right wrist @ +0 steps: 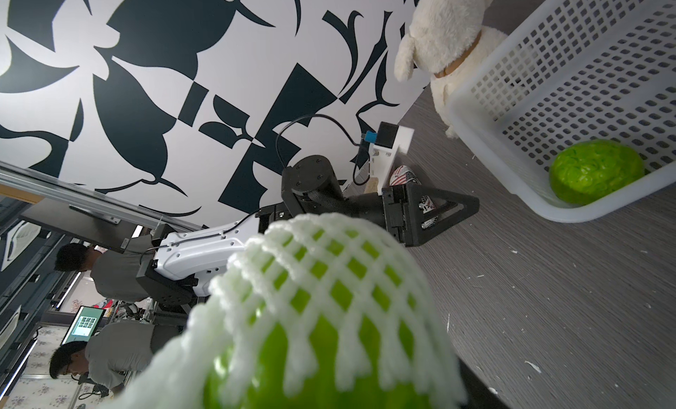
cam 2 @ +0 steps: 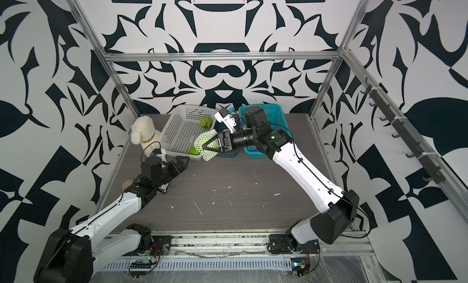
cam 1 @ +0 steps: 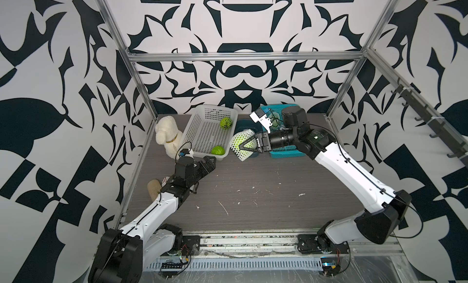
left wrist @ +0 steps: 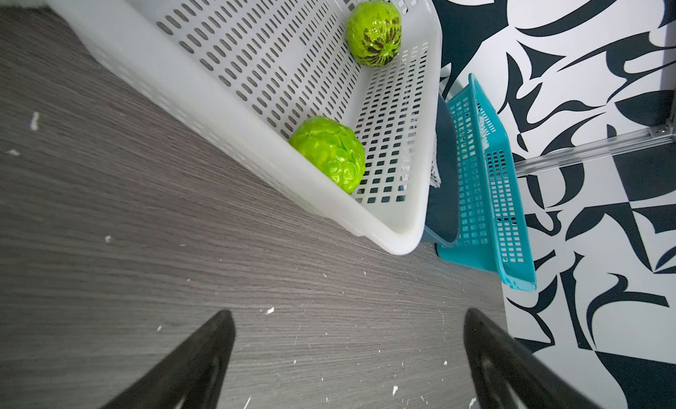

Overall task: Sleeve custard apples in foam nets
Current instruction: Place the custard apple in the basket.

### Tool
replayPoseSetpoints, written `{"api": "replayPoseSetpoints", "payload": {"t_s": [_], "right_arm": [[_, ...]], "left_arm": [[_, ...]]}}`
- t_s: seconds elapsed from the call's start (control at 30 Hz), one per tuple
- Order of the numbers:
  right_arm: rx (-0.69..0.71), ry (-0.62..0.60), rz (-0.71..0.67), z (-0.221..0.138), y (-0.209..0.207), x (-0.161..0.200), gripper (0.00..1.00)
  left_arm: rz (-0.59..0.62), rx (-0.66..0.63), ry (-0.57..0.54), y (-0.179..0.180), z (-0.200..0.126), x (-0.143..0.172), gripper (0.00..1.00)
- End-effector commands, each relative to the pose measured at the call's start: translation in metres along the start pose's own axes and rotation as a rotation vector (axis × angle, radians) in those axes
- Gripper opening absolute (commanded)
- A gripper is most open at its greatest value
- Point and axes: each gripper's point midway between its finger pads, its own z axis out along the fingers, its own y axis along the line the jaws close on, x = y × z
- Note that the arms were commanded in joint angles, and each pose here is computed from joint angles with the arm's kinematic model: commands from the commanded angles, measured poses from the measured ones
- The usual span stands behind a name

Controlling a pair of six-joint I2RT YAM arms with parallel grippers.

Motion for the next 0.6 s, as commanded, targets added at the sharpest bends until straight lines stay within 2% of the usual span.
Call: {"api": "replayPoseSetpoints", "payload": {"t_s": [0.0, 0.17, 0.27, 0.4, 0.57], "right_arm": [[-0.005, -0.026, -0.082, -0.005, 0.014, -0.013, 0.63], [0.068, -0.043, -0.097, -0.006, -0.005, -0.021, 0.63], [0.147, -0.087, -0.086, -0.017, -0.032, -0.036, 0.63], [0.281, -0.149, -0.065, -0.039, -0.084, -0.058, 0.63], [0.489, -0.256, 0.028, -0.085, -0.166, -0.078, 0.63]], "left_arm": [[0.007, 0.007, -0.028, -0.002, -0.003, -0.006, 1.00], [0.007, -0.002, -0.047, -0.001, -0.007, -0.009, 1.00], [0.021, -0.008, -0.054, -0.001, -0.008, -0.011, 0.99], [0.036, -0.020, -0.055, -0.001, -0.006, -0.013, 1.00], [0.050, -0.025, -0.040, 0.000, 0.002, -0.012, 0.99]]}}
